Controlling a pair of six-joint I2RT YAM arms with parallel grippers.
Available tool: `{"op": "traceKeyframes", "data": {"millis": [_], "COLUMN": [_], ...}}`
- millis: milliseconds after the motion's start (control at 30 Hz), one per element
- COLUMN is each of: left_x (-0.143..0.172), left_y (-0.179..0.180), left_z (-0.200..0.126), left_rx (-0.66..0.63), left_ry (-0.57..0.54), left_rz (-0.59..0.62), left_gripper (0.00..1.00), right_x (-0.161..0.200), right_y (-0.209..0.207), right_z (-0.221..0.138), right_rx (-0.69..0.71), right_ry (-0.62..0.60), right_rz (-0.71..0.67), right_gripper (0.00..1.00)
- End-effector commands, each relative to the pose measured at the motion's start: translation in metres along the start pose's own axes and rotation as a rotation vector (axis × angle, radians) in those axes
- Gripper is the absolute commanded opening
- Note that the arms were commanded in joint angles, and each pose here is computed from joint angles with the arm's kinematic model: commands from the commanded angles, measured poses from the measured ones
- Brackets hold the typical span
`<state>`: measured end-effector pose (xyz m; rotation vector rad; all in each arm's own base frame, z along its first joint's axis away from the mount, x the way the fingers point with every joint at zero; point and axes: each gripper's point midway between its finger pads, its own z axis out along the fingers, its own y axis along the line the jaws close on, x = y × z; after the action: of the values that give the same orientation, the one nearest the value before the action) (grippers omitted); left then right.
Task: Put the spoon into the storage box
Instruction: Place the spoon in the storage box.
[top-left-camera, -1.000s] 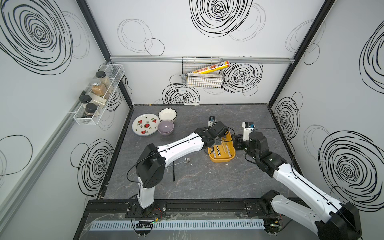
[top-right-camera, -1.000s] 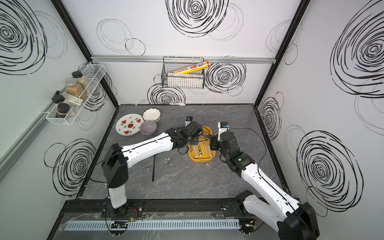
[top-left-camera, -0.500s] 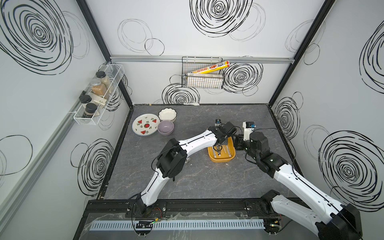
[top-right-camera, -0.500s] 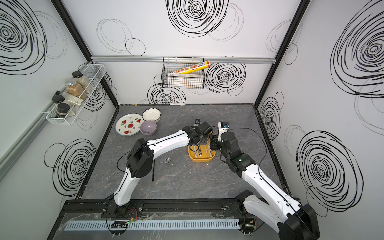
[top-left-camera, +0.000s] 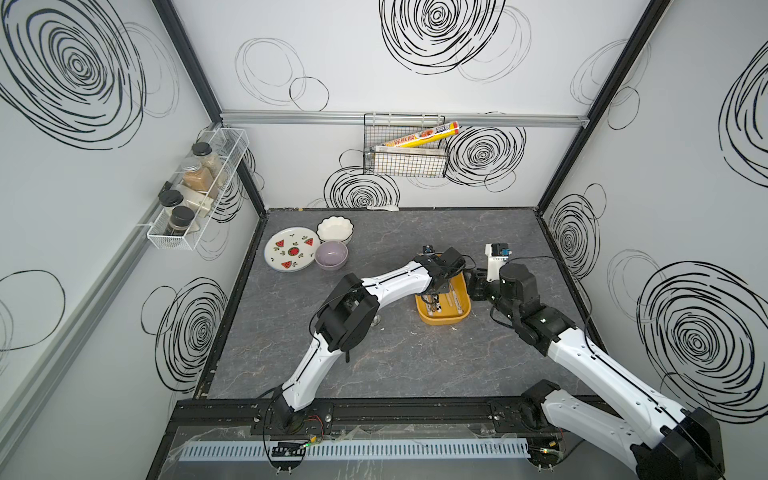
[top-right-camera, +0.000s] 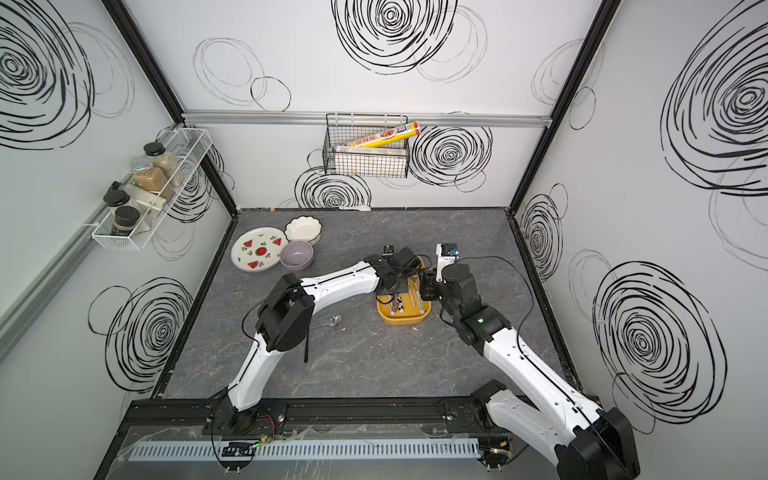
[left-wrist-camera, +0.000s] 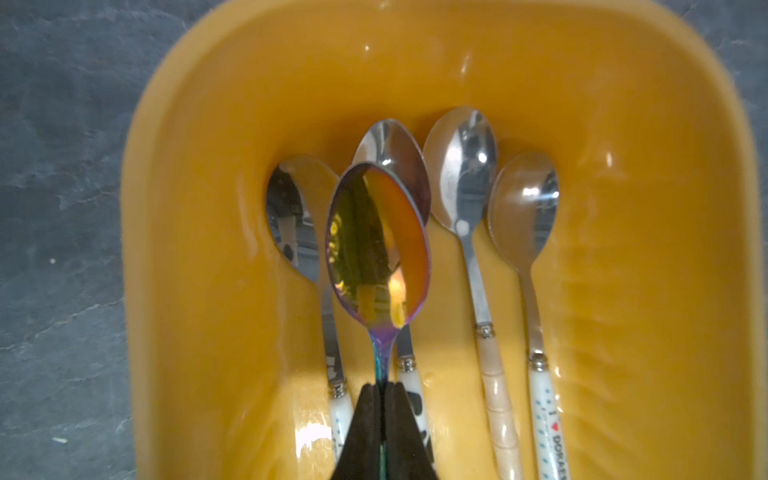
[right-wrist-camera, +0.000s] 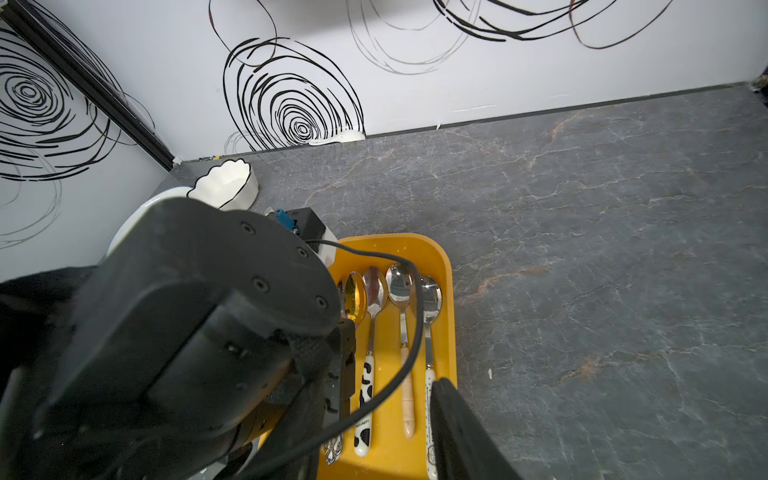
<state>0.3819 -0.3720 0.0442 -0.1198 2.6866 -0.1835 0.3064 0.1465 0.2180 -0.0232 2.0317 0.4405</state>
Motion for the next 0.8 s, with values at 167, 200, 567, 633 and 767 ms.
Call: {"op": "traceKeyframes", "data": {"millis": [167, 200, 567, 633, 767], "left_x": [0.007, 0.007, -0.003, -0.010, -0.026], "left_y": [-0.001, 0.000, -0.001, -0.003, -0.010], "left_z": [0.020, 0.020, 0.001, -0.010, -0.040], "left_rx": [0.025, 0.024, 0.056, 0.067, 0.101], "left_ry": [0.035, 0.035, 0.013, -0.006, -0.056], "left_rz": [-0.008, -0.008, -0.006, -0.004, 0.006], "left_gripper": [0.00, 0.00, 0.21, 0.22, 0.23], "right_x": [0.006, 0.007, 0.006, 0.006, 0.006], "right_y": [0.002, 0.001, 0.002, 0.001, 0.000], "right_z": [0.005, 0.006, 0.007, 0.007, 0.008], "right_rx": [-0.017, -0.014, -0.014, -0.010, -0.005], "right_ry": [0.011, 0.016, 0.014, 0.014, 0.009], "right_rz": [0.000, -0.001, -0.001, -0.001, -0.002], "right_gripper": [0.46, 0.46, 0.46, 0.46, 0.46]}}
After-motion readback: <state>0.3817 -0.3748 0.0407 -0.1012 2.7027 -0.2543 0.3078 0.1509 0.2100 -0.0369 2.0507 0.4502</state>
